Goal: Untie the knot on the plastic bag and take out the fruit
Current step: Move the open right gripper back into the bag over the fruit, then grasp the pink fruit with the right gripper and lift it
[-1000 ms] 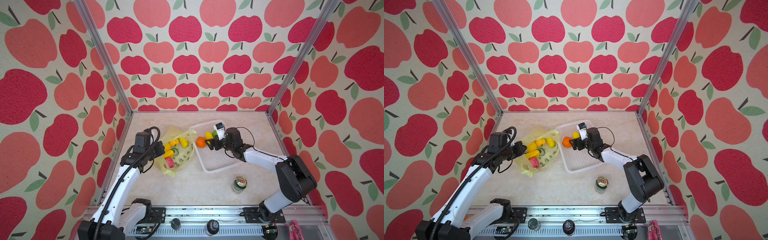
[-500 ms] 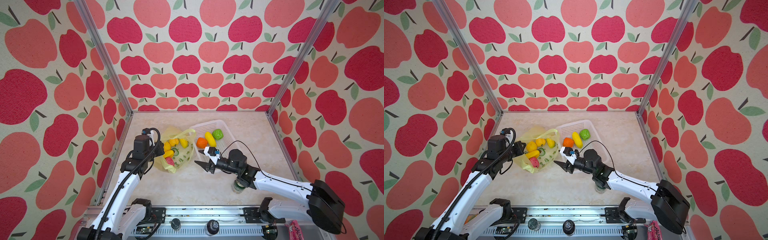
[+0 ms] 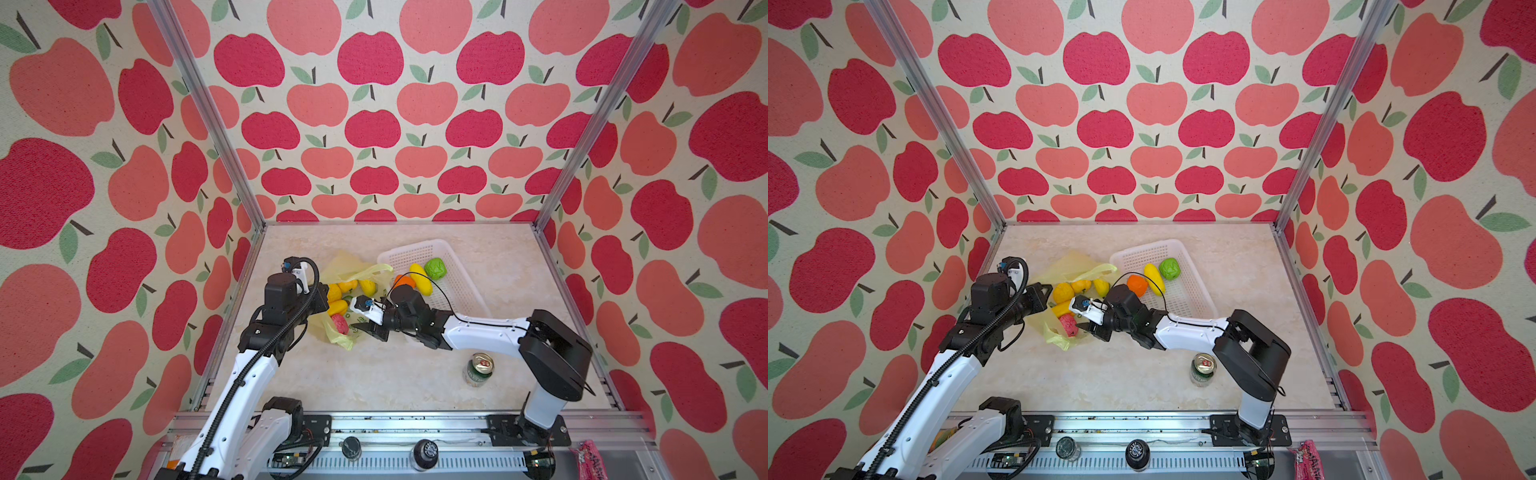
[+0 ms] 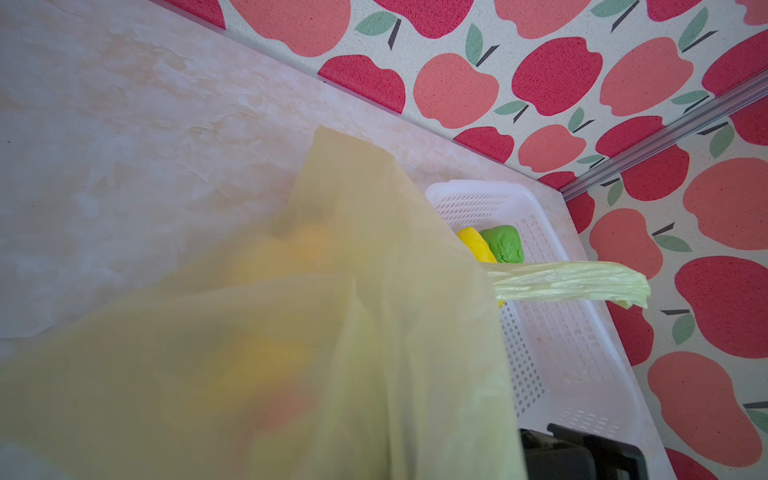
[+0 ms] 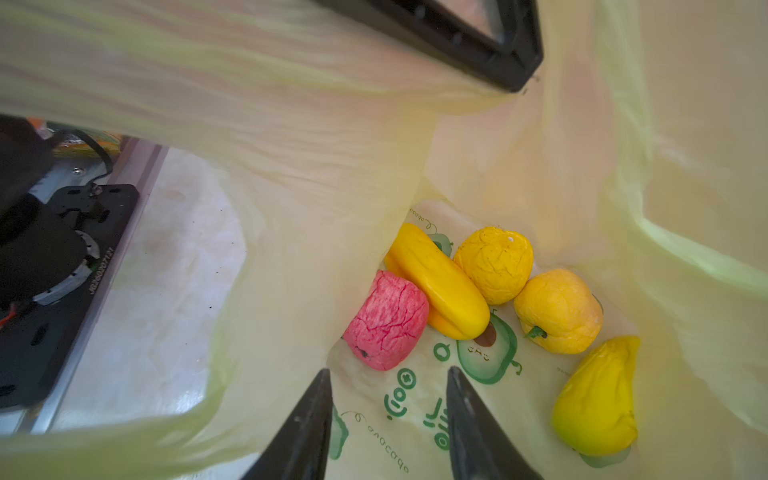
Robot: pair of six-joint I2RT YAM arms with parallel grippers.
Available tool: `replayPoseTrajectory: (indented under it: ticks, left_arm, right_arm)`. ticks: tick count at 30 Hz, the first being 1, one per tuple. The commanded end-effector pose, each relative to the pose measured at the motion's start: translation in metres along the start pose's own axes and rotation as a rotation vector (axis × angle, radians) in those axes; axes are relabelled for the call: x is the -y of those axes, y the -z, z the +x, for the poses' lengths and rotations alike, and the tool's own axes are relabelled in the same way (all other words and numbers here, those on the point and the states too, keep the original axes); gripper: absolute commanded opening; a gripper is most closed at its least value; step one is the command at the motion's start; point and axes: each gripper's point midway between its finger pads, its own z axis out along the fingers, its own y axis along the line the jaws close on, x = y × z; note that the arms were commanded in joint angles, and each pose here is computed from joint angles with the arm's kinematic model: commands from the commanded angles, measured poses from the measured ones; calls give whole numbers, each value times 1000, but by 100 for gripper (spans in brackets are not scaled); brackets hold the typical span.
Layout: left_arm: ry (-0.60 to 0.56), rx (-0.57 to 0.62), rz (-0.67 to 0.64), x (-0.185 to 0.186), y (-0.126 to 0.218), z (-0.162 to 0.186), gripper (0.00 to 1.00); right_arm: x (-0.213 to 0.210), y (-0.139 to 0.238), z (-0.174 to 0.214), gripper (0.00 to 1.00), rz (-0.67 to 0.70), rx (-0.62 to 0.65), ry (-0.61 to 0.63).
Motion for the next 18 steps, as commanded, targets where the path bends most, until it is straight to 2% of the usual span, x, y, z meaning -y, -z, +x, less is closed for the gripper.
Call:
replayPoseTrajectory:
  ticks: [1, 4, 9, 14, 18]
  left_arm:
    - [-31, 20, 25, 5, 2, -2, 0]
    - [-33, 16, 25, 6, 2, -1, 0]
    - [-30, 13, 25, 5, 1, -1, 0]
    - [-30, 14, 26, 5, 1, -1, 0]
    - [-31, 12, 28, 6, 0, -1, 0]
  right_arm:
    - [7, -26, 25, 47, -8, -120, -40]
    - [7, -43, 34, 50, -34, -162, -53]
    - [-4, -56, 43, 69, -115, -184, -59]
    - [-12, -67, 48, 80, -176, -206, -76]
    - [-24, -73, 48, 96, -243, -197, -88]
